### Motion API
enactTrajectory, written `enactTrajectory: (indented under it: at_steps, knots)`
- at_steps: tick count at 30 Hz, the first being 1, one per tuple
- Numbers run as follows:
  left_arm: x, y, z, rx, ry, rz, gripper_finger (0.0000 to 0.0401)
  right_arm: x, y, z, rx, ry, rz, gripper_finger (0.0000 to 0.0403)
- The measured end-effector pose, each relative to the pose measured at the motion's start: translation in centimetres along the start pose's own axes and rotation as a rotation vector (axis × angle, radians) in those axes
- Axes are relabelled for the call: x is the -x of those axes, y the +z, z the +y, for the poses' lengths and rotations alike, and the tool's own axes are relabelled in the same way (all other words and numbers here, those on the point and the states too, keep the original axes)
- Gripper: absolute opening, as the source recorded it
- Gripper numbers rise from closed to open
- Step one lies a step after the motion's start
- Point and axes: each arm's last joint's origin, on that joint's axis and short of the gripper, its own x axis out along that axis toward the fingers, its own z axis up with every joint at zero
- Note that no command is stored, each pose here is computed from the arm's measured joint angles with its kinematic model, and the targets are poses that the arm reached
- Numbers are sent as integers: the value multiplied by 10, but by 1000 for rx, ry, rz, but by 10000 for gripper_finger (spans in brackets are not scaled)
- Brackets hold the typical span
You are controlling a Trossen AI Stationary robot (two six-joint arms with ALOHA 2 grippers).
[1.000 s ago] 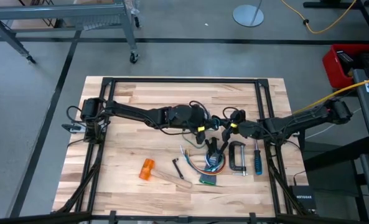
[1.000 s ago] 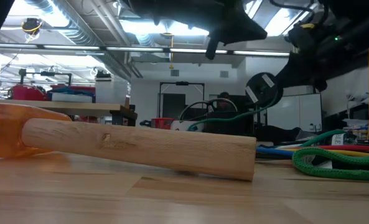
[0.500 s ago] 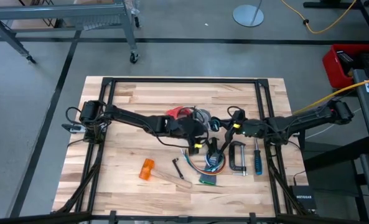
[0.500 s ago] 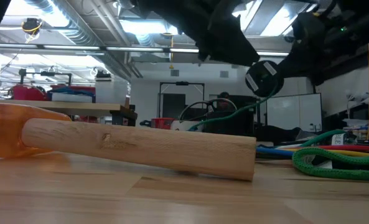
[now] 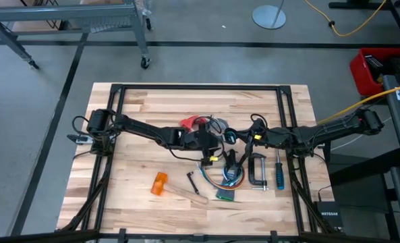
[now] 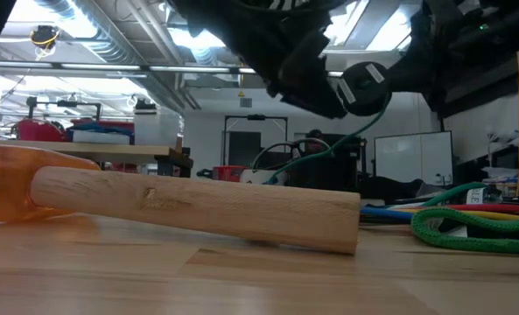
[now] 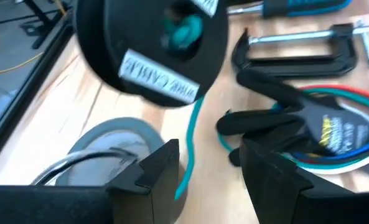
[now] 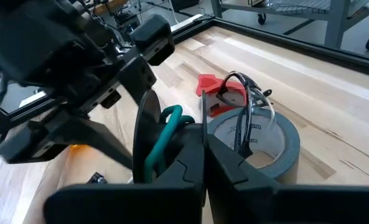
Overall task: Coil cords
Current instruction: Coil the blue wire onto the spool
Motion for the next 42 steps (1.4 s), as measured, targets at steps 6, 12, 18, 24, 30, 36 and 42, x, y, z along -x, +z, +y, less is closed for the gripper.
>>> enactTrajectory:
  at_steps: [6, 12, 18, 24, 30, 36, 42]
  knots:
    - [-3, -13, -1, 3, 21, -2, 162, 0, 0, 0, -1, 13, 6, 3]
    - [-5, -17, 1, 22, 49, -67, 162, 0, 2, 3, -8, 55, -7, 3]
    - [-5, -16, 3, 9, 57, -84, 162, 0, 6, 5, -18, 90, -38, 3]
    - [-7, -16, 8, 24, 69, -84, 162, 1, 8, 6, -25, 107, -52, 3]
    - [-7, -16, 7, 28, 55, -87, 161, 1, 8, 6, -24, 107, -52, 3]
    - [-7, -14, 7, 34, 47, -106, 145, 1, 8, 7, -26, 108, -55, 2]
    - [-7, -14, 8, 38, 47, -112, 136, 1, 11, 8, -41, 125, -85, 3]
